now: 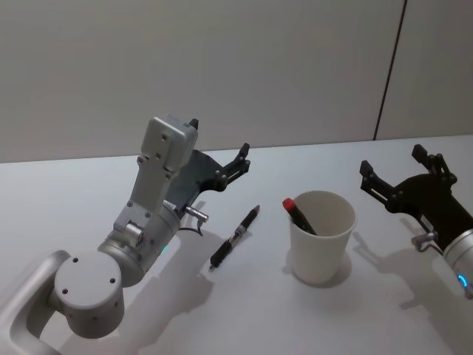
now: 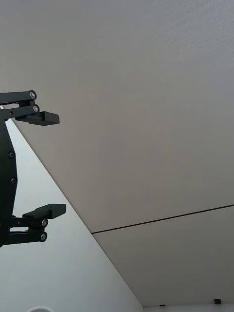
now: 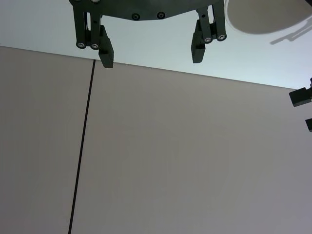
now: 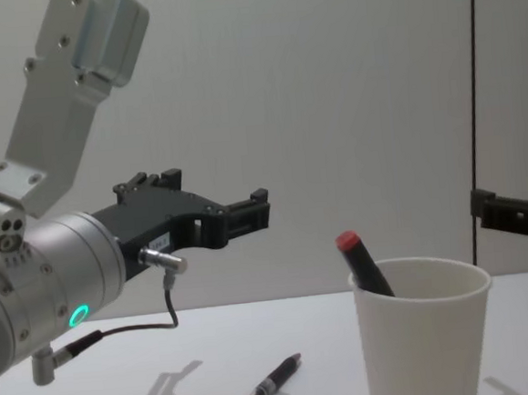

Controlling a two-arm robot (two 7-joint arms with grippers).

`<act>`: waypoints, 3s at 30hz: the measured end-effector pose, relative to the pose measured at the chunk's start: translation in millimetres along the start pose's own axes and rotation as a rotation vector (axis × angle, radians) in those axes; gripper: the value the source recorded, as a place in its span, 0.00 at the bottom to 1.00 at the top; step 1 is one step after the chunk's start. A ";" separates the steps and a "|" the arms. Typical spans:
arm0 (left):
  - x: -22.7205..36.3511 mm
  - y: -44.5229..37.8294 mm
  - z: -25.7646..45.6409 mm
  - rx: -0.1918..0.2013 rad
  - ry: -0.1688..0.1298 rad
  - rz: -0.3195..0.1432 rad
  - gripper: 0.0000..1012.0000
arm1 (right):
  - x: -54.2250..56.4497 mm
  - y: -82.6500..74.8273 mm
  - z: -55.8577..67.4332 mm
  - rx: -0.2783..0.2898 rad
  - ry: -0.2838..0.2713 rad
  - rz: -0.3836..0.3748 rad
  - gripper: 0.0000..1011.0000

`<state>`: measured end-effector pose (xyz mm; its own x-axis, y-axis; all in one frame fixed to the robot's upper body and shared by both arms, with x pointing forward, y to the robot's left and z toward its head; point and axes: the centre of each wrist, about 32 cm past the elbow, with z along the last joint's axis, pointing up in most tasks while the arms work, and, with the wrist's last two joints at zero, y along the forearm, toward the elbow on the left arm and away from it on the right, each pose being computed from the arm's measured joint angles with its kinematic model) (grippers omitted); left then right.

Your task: Place the pen into the pen holder.

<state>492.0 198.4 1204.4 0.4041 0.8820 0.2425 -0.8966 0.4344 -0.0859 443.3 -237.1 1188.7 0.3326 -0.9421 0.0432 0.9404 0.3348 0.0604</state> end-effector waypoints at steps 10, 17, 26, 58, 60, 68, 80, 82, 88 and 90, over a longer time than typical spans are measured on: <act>0.0 0.0 0.0 0.000 0.000 0.000 0.99 | 0.0 0.0 0.0 0.000 0.000 0.000 0.99; 0.0 0.0 0.0 0.000 0.000 0.000 0.99 | 0.0 0.0 0.0 0.000 0.000 0.000 0.99; 0.0 0.0 0.0 0.000 0.000 0.000 0.99 | 0.0 0.0 0.0 0.000 0.000 0.000 0.99; 0.3 4.0 2.2 0.037 0.028 -0.014 0.99 | 0.0 0.0 0.0 0.000 0.000 0.000 0.99; 0.3 5.6 2.8 0.046 0.034 -0.016 0.99 | 0.0 0.0 0.0 0.000 0.000 0.000 0.99; 0.5 15.1 4.7 0.101 0.079 -0.034 0.99 | 0.0 0.0 0.0 0.000 0.000 0.000 0.99; 1.2 24.6 1.3 0.159 0.134 -0.058 0.99 | 0.0 0.0 0.0 0.000 0.000 0.000 0.99; 1.2 26.0 -0.3 0.168 0.145 -0.062 0.99 | 0.0 0.0 0.0 0.000 0.000 0.000 0.99; 1.3 29.1 -6.1 0.192 0.167 -0.067 0.99 | 0.0 0.0 0.0 0.000 0.000 0.000 0.99; 1.3 29.9 -8.1 0.200 0.175 -0.069 0.99 | 0.0 0.0 0.0 0.000 0.000 0.000 0.99</act>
<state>467.2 214.0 1194.4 0.4753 0.8771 0.0694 -0.8767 0.4654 0.1216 443.3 -237.1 1188.7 0.3325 -0.9421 0.0432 0.9404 0.3347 0.0603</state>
